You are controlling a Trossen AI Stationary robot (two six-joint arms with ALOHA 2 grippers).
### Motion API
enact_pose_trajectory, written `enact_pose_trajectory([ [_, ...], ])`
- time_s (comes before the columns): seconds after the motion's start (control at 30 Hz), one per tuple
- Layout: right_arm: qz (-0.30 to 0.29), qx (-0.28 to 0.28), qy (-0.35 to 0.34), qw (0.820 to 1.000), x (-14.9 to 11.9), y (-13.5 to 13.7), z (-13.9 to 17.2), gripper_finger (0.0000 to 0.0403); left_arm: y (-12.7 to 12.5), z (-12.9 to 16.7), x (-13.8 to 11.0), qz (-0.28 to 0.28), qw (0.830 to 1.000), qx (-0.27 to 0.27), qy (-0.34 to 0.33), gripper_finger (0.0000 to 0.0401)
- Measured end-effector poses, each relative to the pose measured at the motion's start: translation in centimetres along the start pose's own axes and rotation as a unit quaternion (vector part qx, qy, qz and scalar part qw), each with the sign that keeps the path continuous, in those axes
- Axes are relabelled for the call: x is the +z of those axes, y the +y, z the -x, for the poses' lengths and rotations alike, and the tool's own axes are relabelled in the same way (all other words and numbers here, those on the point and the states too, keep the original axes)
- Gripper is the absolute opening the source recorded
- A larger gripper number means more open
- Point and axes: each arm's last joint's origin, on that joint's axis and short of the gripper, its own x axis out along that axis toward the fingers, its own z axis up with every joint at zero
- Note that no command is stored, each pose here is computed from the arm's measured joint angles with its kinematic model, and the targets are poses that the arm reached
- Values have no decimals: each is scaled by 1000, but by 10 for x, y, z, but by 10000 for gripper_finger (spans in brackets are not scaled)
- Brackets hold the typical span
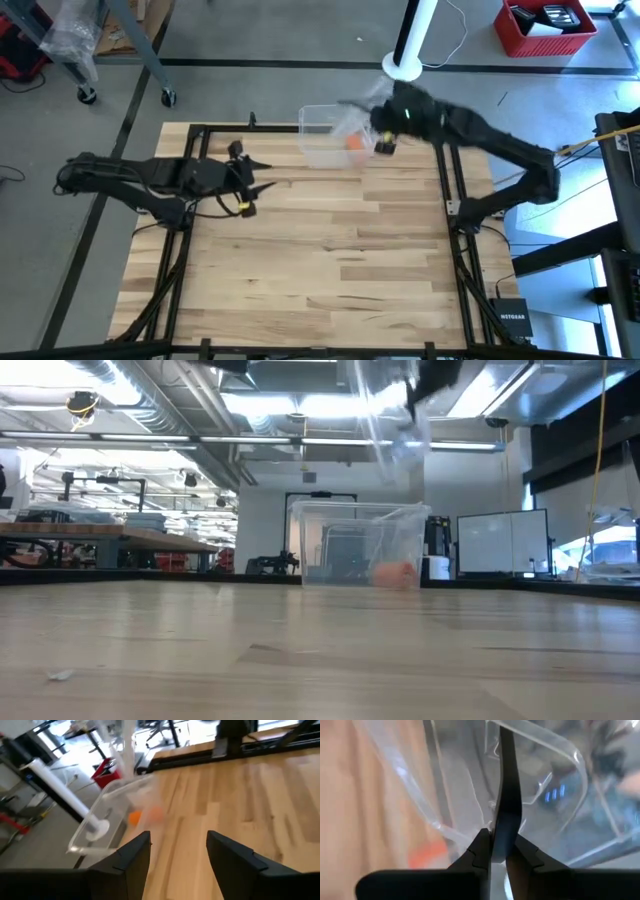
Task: Roll bandage
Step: Close the transparent bin
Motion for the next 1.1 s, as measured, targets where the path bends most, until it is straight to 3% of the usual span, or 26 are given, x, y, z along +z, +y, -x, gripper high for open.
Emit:
enact_pose_trajectory([
  [0.2,16,59,157,986,-34,-46,-47,36,13,-7,-16,22,999,38,13,186],
  [0.3,-1,104,158,982,-38,-58,-57,36,16,-14,-24,16,998,51,24,186],
  [0.4,28,145,177,973,-44,-59,-65,36,18,-21,-30,21,997,64,25,186],
  [0.77,40,139,108,984,-24,-76,-45,36,27,-42,-54,27,994,107,21,186],
  [0.9,19,154,157,975,-29,-76,-32,36,28,-46,-61,36,994,101,22,186],
  [1.1,1,133,233,963,-36,-77,-19,36,26,-52,-70,33,994,99,10,186],
])
